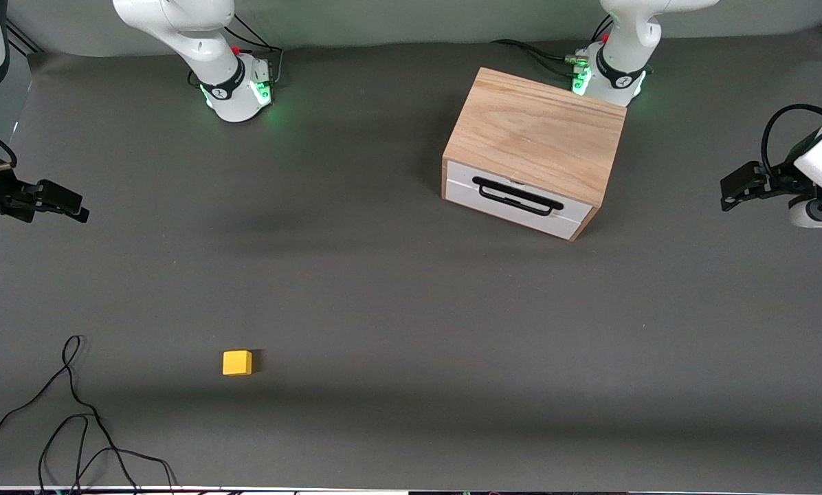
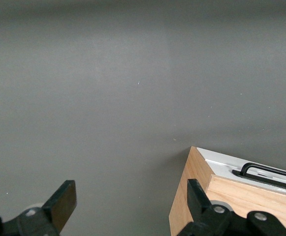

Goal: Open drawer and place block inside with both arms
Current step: 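Move the right gripper toward the yellow cube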

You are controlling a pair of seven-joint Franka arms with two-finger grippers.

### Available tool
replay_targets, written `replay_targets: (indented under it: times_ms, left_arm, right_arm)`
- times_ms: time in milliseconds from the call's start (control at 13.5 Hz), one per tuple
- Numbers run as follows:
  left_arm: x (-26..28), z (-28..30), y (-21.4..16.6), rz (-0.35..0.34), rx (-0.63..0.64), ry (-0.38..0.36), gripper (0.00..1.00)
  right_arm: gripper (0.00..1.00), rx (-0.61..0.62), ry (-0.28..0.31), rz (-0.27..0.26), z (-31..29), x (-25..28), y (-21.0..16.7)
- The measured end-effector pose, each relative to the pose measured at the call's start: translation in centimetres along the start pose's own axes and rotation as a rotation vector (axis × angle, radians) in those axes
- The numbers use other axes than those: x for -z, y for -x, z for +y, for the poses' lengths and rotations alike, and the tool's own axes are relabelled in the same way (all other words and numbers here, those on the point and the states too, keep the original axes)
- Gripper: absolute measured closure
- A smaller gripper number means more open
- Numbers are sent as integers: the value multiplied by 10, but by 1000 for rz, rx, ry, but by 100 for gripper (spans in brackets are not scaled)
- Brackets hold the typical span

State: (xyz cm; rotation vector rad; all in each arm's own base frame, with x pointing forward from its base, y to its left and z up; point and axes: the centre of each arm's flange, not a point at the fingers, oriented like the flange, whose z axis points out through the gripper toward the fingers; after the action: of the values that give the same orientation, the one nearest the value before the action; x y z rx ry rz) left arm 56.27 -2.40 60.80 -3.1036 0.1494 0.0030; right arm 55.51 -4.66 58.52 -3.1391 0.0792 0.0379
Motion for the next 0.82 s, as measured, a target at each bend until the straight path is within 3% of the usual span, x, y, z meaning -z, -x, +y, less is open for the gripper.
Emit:
replay_targets:
  times_ms: [817]
  left_arm:
    - [0,0,0,0,-1,0,0]
  right_arm:
    - [0,0,0,2,0,2,2]
